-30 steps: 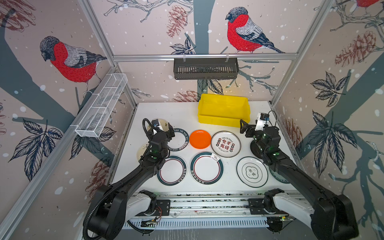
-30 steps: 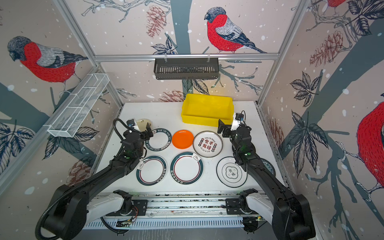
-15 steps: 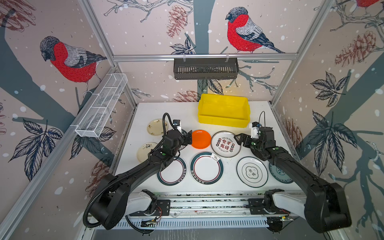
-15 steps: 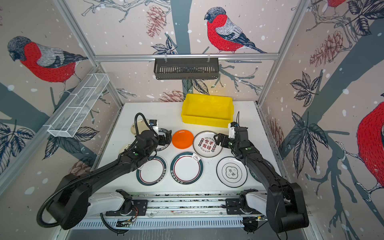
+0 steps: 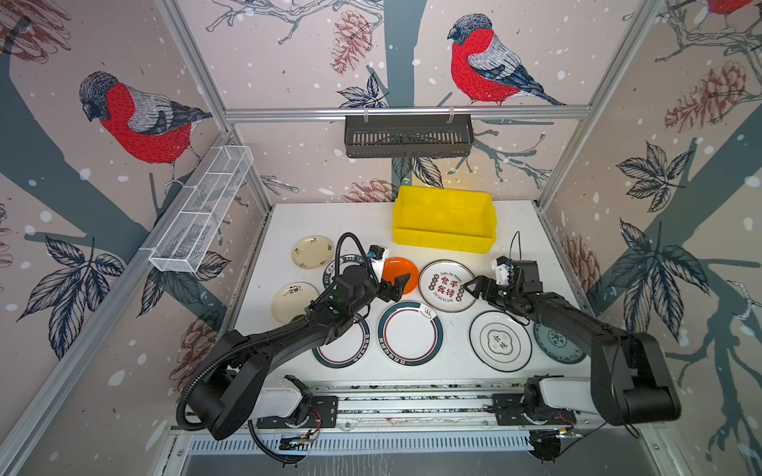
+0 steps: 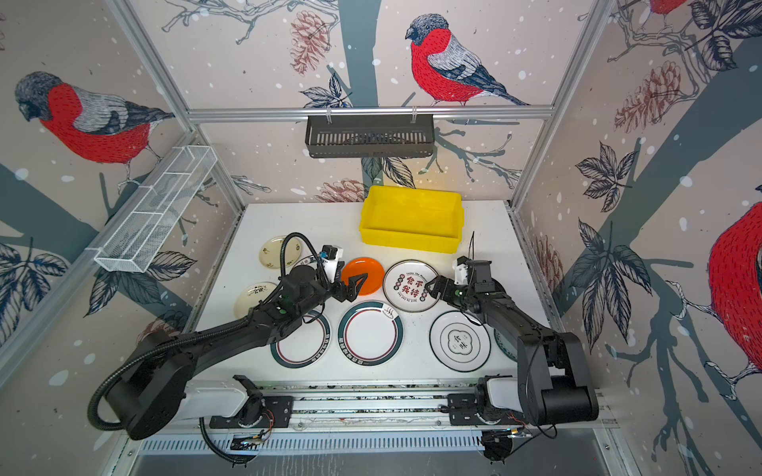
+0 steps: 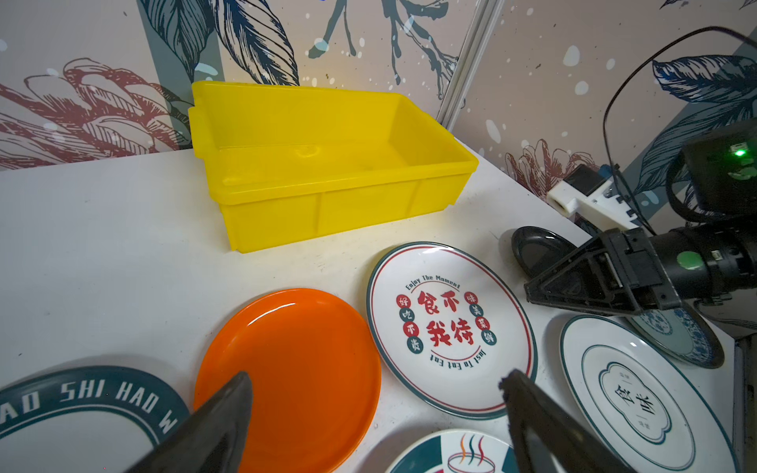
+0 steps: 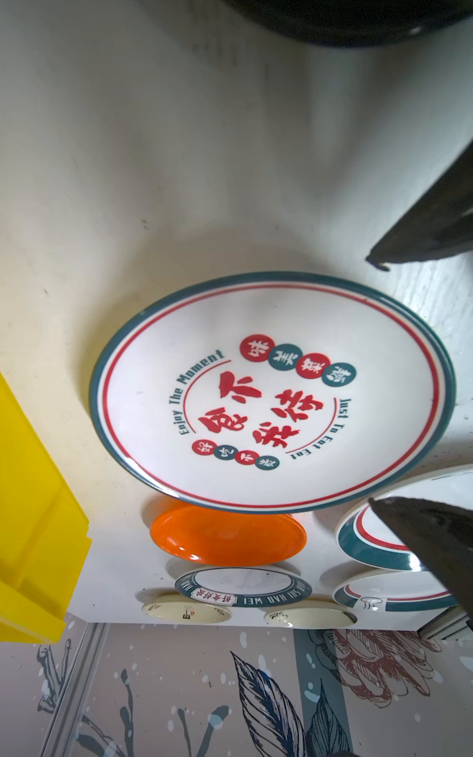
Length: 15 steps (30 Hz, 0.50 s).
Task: Place the plates into the plastic bin on the countertop
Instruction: Pick up the plate from the center of the table.
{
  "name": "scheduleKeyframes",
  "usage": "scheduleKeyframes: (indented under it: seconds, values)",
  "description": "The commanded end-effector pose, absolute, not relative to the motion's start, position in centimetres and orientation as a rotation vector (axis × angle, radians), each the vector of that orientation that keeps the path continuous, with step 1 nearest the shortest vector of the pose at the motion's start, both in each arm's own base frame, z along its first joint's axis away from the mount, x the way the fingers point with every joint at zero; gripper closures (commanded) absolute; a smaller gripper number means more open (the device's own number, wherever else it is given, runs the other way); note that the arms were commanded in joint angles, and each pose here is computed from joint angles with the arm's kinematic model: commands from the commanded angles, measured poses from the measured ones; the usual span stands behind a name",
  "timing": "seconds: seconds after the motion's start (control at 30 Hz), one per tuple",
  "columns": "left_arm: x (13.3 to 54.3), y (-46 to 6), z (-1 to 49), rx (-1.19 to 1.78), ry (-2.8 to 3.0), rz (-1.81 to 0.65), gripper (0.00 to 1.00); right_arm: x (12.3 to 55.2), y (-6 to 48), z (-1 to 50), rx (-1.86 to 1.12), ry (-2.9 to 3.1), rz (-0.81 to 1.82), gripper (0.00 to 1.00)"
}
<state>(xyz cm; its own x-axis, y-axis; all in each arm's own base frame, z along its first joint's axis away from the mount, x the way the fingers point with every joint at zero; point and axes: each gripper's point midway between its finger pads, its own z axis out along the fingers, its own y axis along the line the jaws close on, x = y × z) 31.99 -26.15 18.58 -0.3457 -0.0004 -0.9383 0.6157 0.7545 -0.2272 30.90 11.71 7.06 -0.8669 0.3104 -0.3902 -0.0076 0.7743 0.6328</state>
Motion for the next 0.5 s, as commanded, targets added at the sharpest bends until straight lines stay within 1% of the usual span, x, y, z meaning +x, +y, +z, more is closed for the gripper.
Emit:
scheduleKeyframes:
  seconds: [0.0,0.07,0.3,0.4,0.47]
  values:
    - [32.7,-26.3,20.5,0.444,1.758,-0.688,0.06,31.2,11.8,6.9,0.226,2.477,0.915,0.13]
    - [32.7,-26.3,20.4,0.441,1.761,-0.684,0.06,31.3,11.6,6.6,0.249,2.481,0.920,0.15]
    - [32.5,-26.4,20.5,0.446,1.749,-0.700,0.07,31.5,11.8,5.7,0.267,2.484,0.973,0.34]
    - [32.6,-26.5,20.3,0.446,1.757,-0.694,0.08,31.5,11.6,5.0,0.282,2.501,0.952,0.37]
    - [32.5,-26.5,20.2,0.449,1.757,-0.696,0.10,31.5,11.6,4.7,0.286,2.507,0.956,0.42]
